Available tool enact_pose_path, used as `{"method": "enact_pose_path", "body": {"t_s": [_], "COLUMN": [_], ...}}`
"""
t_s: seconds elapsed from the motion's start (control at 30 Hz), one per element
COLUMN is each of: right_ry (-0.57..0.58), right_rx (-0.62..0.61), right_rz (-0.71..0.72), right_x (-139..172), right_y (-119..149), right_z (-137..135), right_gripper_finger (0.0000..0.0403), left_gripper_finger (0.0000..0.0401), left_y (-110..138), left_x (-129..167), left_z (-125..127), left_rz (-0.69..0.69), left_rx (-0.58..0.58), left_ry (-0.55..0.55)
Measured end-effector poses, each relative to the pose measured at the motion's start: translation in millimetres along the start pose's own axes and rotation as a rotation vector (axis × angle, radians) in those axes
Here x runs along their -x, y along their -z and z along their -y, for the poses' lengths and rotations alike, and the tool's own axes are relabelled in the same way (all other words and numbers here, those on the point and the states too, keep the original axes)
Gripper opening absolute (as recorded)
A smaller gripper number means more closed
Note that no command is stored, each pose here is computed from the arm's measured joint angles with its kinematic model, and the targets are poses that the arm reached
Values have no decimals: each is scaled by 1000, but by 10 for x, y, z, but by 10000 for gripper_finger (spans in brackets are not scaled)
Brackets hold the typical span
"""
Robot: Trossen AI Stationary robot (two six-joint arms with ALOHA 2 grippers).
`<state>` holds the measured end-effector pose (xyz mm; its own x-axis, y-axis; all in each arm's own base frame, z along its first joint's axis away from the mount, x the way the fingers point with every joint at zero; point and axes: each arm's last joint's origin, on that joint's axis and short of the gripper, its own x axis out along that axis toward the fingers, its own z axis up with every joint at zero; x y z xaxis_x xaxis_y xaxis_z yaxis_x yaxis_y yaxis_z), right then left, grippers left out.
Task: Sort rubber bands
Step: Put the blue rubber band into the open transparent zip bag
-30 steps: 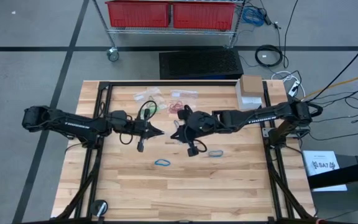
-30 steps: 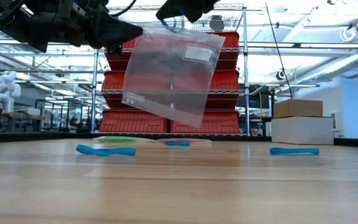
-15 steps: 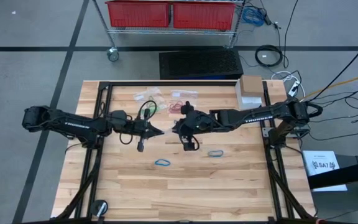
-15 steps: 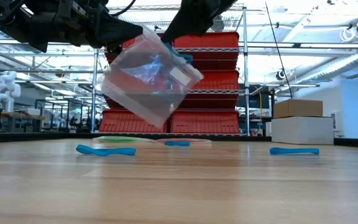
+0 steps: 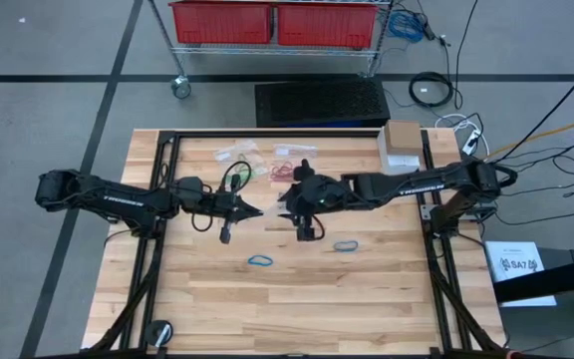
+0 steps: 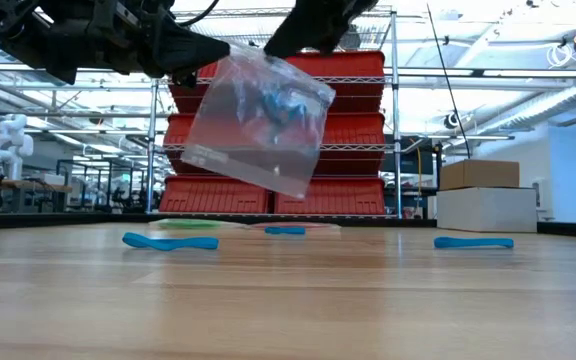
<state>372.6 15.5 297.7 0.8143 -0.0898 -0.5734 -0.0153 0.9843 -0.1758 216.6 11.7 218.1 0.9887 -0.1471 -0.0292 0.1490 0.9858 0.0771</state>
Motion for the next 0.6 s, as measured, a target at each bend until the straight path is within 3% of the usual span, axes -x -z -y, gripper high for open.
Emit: {"method": "enact_pose_path", "body": {"t_s": [0.23, 0.43, 0.6], "right_ry": [49, 96, 77], "right_rx": [-13, -111, -228], "right_rz": [32, -243, -468], "right_x": [475, 859, 886], "right_y": [-234, 14, 349], "right_z": [103, 164, 13], "right_gripper_finger": [184, 185, 185], "left_gripper_finger": [2, 2, 2], "left_y": [3, 26, 27], "left_x": [0, 1, 1], "left_z": [1, -7, -11], "left_rz": [-3, -27, -29], "left_rx": [1, 5, 5], "left_ry": [0, -30, -44]}}
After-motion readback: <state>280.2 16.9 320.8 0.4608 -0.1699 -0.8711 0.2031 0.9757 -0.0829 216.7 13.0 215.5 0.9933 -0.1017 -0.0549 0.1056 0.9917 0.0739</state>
